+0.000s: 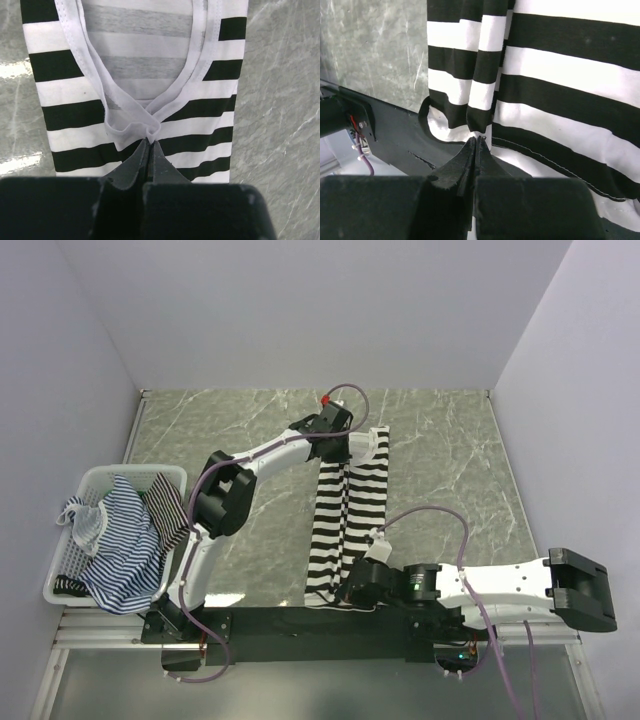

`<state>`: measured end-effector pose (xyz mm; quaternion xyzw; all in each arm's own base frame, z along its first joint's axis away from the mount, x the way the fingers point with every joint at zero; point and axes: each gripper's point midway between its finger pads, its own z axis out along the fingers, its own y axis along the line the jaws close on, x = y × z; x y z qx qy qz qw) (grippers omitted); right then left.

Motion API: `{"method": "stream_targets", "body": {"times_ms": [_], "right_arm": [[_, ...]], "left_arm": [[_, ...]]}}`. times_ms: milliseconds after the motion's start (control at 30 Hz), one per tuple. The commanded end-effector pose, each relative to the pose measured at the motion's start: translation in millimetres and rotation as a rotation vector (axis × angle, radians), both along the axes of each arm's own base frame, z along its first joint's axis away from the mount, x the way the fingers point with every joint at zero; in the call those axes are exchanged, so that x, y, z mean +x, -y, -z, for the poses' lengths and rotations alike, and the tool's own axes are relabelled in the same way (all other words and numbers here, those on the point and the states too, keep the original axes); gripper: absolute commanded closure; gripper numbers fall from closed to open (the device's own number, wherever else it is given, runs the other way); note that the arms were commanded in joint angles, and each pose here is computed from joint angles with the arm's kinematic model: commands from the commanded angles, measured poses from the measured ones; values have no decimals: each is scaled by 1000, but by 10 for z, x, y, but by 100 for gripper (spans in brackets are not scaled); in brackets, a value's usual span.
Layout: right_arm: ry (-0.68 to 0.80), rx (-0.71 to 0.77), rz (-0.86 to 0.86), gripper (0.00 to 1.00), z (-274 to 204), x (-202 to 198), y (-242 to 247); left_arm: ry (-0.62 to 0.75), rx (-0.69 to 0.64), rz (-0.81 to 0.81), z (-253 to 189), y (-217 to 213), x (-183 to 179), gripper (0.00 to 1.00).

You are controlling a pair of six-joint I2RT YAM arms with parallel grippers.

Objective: Fold and stack the tank tops
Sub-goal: Fold the tank top

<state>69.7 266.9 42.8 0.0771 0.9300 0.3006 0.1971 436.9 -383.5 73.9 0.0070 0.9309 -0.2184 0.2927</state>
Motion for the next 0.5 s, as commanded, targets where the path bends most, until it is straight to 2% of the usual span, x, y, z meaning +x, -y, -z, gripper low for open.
{"method": "stream_targets", "body": {"times_ms": [0, 467], "right_arm": [[17, 41, 63, 100, -59, 92, -10], [0, 33, 107, 100, 39, 81, 155]], "left_arm": [[51, -63, -3, -241, 162, 102, 99], [41, -66, 7, -161, 205, 94, 99]]}}
